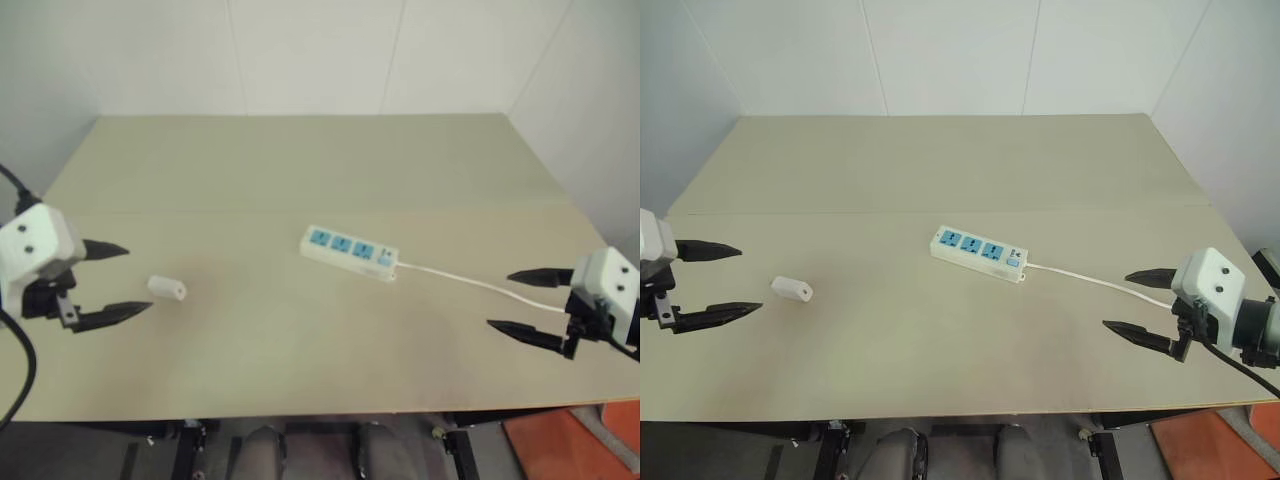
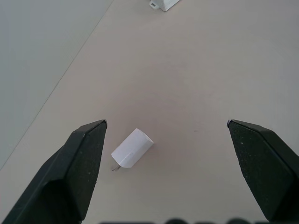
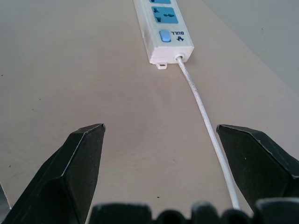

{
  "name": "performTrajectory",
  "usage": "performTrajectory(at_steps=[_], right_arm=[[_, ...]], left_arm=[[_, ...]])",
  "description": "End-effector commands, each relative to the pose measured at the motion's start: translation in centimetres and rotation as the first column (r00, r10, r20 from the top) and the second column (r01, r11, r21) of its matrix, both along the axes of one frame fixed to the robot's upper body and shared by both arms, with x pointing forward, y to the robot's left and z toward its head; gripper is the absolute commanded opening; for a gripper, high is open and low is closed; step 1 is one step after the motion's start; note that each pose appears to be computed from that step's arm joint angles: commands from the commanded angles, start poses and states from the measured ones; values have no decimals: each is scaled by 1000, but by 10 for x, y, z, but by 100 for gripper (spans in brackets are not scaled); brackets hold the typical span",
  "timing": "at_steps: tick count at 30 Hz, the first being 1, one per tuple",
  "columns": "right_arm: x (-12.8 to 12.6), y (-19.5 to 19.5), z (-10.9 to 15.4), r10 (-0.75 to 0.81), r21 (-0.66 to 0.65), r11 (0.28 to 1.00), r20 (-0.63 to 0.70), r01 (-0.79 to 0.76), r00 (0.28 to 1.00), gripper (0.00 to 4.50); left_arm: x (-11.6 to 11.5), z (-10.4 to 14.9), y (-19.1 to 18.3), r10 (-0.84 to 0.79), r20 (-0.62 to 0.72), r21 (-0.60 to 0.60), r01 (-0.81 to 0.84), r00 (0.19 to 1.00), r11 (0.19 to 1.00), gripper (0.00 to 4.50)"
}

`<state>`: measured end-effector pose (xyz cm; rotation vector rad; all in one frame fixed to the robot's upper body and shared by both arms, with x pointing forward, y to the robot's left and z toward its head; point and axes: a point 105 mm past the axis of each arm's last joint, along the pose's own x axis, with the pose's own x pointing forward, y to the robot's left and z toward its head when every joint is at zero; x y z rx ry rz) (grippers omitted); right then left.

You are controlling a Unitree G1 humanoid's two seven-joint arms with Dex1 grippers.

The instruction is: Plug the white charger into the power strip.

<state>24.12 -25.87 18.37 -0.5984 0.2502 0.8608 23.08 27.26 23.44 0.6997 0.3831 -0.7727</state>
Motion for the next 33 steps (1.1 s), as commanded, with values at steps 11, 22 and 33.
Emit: performTrajectory(at_steps=[11, 22, 33], right_arm=[[4, 11, 9, 42, 0, 999, 56, -42, 998, 448], [52, 55, -10, 38, 225, 972, 153, -72, 987, 448], [99, 92, -33, 77, 334, 933, 183, -136, 980, 448]], left_arm=[[8, -4, 5, -30, -7, 112, 31, 1000, 993, 450], [37, -12, -2, -115, 7, 166, 113, 993, 980, 450], [49, -13, -14, -174, 38, 105, 169, 984, 980, 450]])
